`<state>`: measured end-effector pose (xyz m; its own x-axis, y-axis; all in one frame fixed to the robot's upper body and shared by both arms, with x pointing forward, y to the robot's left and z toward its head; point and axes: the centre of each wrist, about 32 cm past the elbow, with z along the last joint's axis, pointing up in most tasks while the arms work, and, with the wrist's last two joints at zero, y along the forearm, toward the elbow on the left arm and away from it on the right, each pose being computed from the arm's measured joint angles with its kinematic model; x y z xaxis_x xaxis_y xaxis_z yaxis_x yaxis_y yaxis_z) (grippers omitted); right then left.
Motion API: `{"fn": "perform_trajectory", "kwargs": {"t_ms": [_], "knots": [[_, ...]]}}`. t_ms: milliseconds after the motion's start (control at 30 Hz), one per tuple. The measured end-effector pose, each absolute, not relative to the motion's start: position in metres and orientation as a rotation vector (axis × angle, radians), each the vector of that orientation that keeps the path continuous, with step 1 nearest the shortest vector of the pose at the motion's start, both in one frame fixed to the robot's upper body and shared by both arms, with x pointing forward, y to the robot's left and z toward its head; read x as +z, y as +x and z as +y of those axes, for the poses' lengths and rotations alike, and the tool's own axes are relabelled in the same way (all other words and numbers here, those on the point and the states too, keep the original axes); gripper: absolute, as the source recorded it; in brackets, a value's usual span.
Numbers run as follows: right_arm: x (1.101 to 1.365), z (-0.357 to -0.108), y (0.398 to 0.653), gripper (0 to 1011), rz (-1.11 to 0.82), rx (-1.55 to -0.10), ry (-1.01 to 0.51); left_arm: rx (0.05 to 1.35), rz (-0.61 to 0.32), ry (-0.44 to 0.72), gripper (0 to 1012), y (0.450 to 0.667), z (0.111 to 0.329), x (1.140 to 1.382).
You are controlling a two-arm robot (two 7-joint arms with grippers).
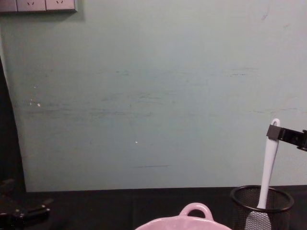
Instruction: Use the one hand to pick up the spoon and stir the clear water in the bowl.
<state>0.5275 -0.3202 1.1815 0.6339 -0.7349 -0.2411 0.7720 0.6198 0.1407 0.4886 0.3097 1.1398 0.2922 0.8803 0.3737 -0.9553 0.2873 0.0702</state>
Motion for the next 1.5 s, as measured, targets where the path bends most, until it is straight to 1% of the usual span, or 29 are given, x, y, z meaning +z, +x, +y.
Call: {"fn": "perform_trajectory", "kwargs": {"t_ms": [467, 567, 600, 667, 700, 733, 833, 867, 933, 1000, 1033, 1067, 1133, 1200, 1367, 1467, 1500], "knots": [[1.171, -0.32, 0.531, 112, 0.212, -0.869, 0.268, 1.248, -0.285, 0.305, 1005, 0.489, 0.31, 1.14], [1.169, -0.321, 0.532, 150, 0.216, -0.877, 0.268, 1.248, -0.285, 0.304, 1005, 0.489, 0.31, 1.14], [1.169, -0.322, 0.532, 173, 0.216, -0.879, 0.268, 1.248, -0.285, 0.304, 1005, 0.489, 0.31, 1.14], [1.167, -0.324, 0.532, 251, 0.221, -0.892, 0.263, 1.248, -0.285, 0.304, 1005, 0.489, 0.31, 1.14], [1.166, -0.325, 0.533, 268, 0.222, -0.895, 0.262, 1.248, -0.285, 0.304, 1005, 0.489, 0.31, 1.14], [1.165, -0.326, 0.533, 328, 0.224, -0.899, 0.26, 1.248, -0.285, 0.304, 1005, 0.489, 0.31, 1.14], [1.163, -0.328, 0.534, 386, 0.231, -0.909, 0.255, 1.248, -0.285, 0.304, 1005, 0.489, 0.31, 1.14], [1.161, -0.33, 0.534, 447, 0.235, -0.915, 0.25, 1.248, -0.285, 0.304, 1005, 0.489, 0.31, 1.14], [1.159, -0.332, 0.534, 484, 0.241, -0.922, 0.245, 1.248, -0.285, 0.304, 1005, 0.489, 0.31, 1.14], [1.155, -0.335, 0.536, 590, 0.252, -0.929, 0.234, 1.248, -0.285, 0.304, 1005, 0.489, 0.31, 1.14], [1.154, -0.336, 0.536, 613, 0.255, -0.931, 0.231, 1.248, -0.285, 0.304, 1005, 0.489, 0.31, 1.14], [1.153, -0.337, 0.536, 613, 0.259, -0.932, 0.228, 1.248, -0.285, 0.304, 1005, 0.489, 0.31, 1.14], [1.151, -0.339, 0.537, 713, 0.267, -0.926, 0.222, 1.248, -0.285, 0.304, 1005, 0.489, 0.31, 1.14], [1.15, -0.34, 0.537, 751, 0.271, -0.921, 0.218, 1.248, -0.285, 0.304, 1005, 0.489, 0.31, 1.14], [1.147, -0.342, 0.533, 914, 0.277, -0.918, 0.21, 1.248, -0.285, 0.304, 1005, 0.489, 0.31, 1.14], [1.15, -0.344, 0.529, 959, 0.264, -0.919, 0.211, 1.248, -0.285, 0.304, 1005, 0.489, 0.31, 1.14], [1.151, -0.344, 0.527, 1000, 0.26, -0.922, 0.209, 1.248, -0.285, 0.304, 1005, 0.489, 0.31, 1.14]]}}
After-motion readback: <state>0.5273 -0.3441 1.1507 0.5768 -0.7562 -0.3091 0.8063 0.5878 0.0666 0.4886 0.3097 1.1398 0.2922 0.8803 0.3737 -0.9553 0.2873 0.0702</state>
